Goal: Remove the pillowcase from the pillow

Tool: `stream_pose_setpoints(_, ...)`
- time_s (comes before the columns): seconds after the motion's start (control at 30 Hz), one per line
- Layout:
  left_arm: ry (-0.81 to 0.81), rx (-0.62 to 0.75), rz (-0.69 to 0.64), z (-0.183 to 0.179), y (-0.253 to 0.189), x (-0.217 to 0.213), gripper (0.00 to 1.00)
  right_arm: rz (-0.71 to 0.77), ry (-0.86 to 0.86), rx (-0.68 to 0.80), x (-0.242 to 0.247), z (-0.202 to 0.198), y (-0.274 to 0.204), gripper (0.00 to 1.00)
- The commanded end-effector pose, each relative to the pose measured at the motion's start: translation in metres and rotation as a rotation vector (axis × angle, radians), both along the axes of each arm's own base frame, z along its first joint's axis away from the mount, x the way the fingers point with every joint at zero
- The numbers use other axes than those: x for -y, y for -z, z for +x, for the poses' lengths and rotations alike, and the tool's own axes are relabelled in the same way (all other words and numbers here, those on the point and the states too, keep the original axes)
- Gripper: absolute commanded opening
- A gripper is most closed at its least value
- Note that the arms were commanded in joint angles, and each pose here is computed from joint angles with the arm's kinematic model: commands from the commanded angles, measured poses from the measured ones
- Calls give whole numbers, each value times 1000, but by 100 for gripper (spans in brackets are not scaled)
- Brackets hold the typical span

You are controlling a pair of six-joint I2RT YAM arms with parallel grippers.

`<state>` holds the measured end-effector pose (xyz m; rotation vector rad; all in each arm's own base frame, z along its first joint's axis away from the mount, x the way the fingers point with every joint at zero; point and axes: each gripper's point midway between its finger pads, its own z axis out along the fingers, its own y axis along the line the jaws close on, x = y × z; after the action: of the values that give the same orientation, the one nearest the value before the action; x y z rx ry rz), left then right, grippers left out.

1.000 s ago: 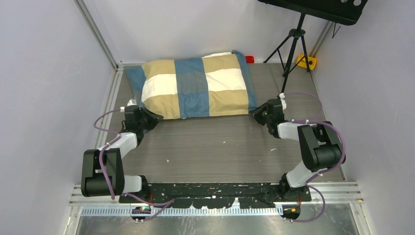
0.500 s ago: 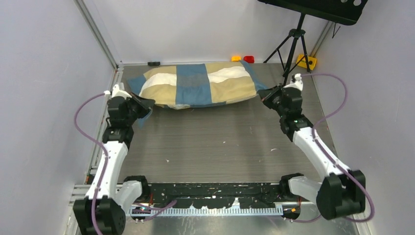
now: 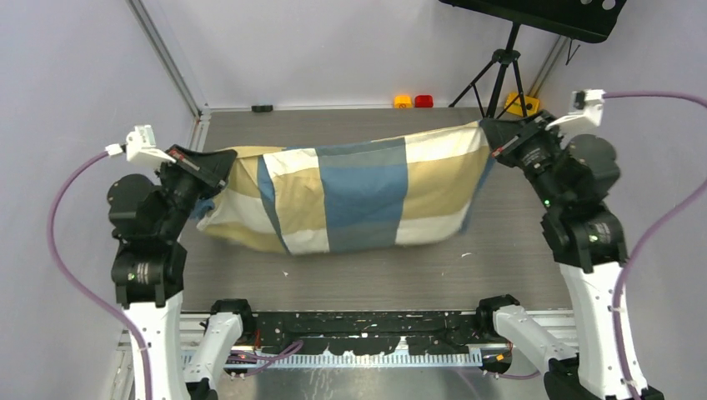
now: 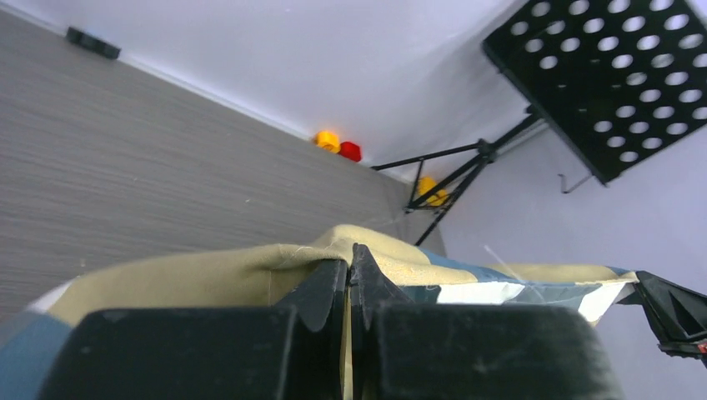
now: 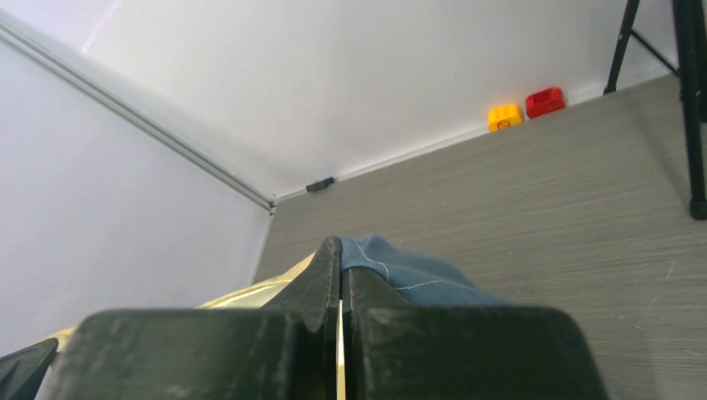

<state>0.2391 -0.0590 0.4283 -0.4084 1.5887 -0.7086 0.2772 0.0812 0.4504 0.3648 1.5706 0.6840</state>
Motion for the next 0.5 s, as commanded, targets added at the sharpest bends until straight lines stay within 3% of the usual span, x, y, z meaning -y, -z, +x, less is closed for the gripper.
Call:
stream_pose_setpoints(0.0,48,9,-70,-22,-40,11,0,-71,93,37,23,-24,-47,0)
stream_pose_setpoints(0.13,228,-182,-161,31,-13,39,0,-175,133,-127,27,20,-17,0)
stream_pose_setpoints(0.2,240,-223,-209,68,7,41,0,-213,176,-179,30,59,4,1)
stream_pose_setpoints(0.23,226,-243,-215,86,19,39,4,-236,195,-202,32,77,16,6)
stream_pose_setpoints(0.27,204,-272,-204,103,34,35,21,-249,205,-228,33,94,25,40)
stream_pose_setpoints(0.3,185,-297,-183,117,45,31,45,-261,199,-267,31,108,36,67)
stream_pose_setpoints(0.33,169,-332,-160,126,55,27,74,-270,178,-302,27,119,44,82)
stream_pose_setpoints(0.37,152,-377,-133,131,66,23,92,-273,149,-329,22,123,48,86)
stream_pose_setpoints(0.4,144,-401,-97,130,71,20,99,-261,116,-334,15,123,49,87)
stream_pose_setpoints(0.47,110,-400,-26,123,75,13,100,-227,56,-302,2,122,59,88)
